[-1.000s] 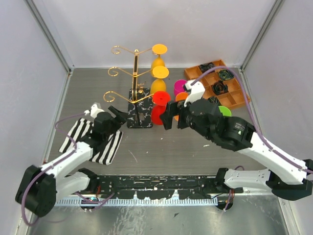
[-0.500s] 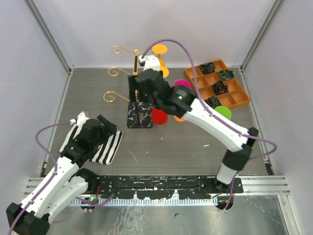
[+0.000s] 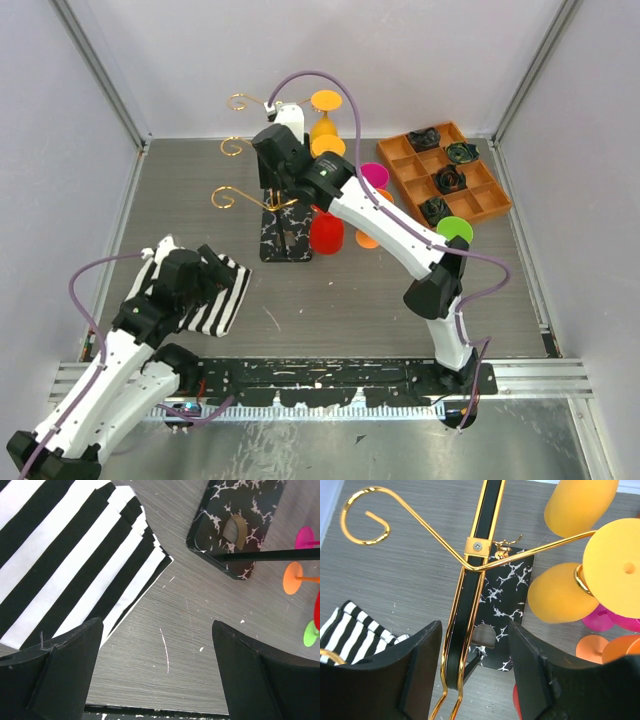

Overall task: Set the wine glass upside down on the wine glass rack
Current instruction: Adjust the wine rack at the center of the board.

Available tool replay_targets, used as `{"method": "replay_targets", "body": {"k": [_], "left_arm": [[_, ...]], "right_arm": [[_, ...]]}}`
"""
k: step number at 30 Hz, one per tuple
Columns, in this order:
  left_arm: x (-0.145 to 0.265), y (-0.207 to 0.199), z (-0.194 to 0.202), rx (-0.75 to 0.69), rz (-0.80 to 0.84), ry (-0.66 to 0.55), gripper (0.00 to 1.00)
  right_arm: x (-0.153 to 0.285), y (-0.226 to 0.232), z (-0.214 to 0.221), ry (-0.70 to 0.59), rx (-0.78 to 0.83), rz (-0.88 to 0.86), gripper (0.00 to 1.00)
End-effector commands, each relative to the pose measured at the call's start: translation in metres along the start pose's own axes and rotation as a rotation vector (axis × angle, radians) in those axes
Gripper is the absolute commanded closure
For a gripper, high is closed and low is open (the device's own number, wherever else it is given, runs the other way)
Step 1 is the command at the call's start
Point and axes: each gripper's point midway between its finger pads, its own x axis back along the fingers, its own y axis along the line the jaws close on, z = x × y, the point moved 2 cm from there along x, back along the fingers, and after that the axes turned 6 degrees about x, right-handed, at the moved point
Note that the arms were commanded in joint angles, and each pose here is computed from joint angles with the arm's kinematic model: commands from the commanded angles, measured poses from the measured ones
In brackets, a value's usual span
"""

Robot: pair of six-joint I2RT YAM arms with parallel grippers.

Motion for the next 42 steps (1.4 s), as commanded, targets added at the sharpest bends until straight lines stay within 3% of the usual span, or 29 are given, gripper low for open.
{"method": "replay_targets", "body": {"k": [1, 8, 12, 29, 42], "left_arm": [[0.018, -0.002, -0.012, -0.021, 0.039, -0.043, 0.03], [0.025, 0.001, -0.015, -0.01, 0.087, -0.083, 0.03], [0.027, 0.004, -0.015, -0.013, 0.092, -0.09, 0.03], [0.03, 0.009, -0.013, -0.022, 0.068, -0.074, 0.04], [0.032, 0.011, -0.009, -0.019, 0.072, -0.059, 0.04]], "right_arm": [[-0.004, -0.004, -0.015, -0.045, -0.011, 0.031, 0.4], [-0.015, 0.004, -0.009, -0.03, 0.002, 0.012, 0.41], [-0.02, 0.005, -0.005, -0.021, 0.029, 0.012, 0.55], [-0.035, 0.0, -0.006, -0.014, 0.199, -0.059, 0.88], [-0.058, -0.007, -0.01, -0.045, 0.463, -0.171, 0.94]]}}
